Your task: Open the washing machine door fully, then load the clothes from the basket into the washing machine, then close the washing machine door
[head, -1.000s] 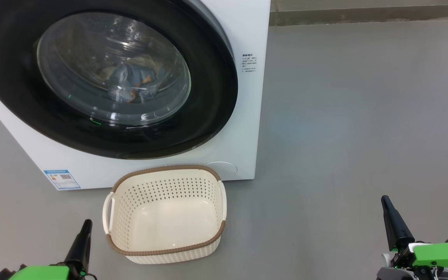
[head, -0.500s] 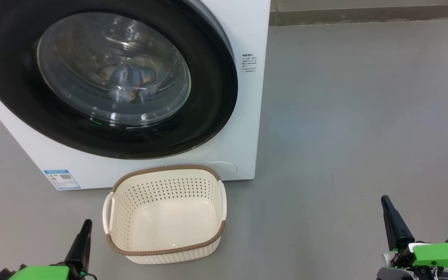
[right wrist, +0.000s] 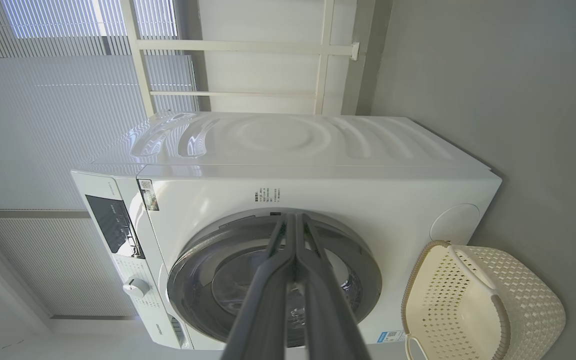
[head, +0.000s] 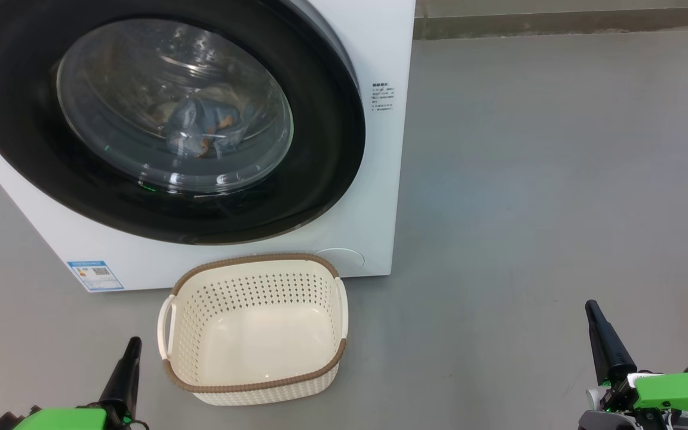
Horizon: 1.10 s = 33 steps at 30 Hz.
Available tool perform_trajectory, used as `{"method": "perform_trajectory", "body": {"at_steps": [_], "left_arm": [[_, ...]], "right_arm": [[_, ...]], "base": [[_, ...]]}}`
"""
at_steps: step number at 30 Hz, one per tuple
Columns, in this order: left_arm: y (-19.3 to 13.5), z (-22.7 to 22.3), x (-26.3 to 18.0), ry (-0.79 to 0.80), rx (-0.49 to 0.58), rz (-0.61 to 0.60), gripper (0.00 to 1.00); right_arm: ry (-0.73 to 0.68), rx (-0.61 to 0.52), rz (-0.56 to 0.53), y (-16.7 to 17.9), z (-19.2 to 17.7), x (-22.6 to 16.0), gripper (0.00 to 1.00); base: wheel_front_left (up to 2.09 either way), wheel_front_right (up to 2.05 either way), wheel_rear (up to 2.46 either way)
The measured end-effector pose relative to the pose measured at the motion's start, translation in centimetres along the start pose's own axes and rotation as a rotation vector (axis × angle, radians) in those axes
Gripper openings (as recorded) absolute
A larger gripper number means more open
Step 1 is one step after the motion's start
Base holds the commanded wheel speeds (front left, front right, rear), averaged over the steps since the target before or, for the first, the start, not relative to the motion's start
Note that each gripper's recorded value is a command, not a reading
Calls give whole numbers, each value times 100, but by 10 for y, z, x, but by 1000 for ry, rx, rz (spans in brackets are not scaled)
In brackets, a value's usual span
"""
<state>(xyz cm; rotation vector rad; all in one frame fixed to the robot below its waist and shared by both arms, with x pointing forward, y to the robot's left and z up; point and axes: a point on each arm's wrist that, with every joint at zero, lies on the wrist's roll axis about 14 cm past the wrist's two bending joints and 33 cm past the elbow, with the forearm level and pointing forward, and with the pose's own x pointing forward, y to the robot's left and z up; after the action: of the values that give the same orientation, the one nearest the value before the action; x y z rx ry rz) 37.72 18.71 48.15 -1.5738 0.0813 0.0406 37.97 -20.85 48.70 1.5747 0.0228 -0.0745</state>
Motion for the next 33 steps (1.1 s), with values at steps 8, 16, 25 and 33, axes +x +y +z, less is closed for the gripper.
{"method": "perform_trajectory", "body": {"at_steps": [8,16,25,33], "left_arm": [[0,0,0,0,0,0,0],[0,0,0,0,0,0,0],[0,0,0,0,0,0,0],[0,0,0,0,0,0,0]], "right_arm": [[0,0,0,0,0,0,0],[0,0,0,0,0,0,0],[0,0,0,0,0,0,0],[0,0,0,0,0,0,0]], "base": [[0,0,0],[0,0,0],[0,0,0],[0,0,0]]}}
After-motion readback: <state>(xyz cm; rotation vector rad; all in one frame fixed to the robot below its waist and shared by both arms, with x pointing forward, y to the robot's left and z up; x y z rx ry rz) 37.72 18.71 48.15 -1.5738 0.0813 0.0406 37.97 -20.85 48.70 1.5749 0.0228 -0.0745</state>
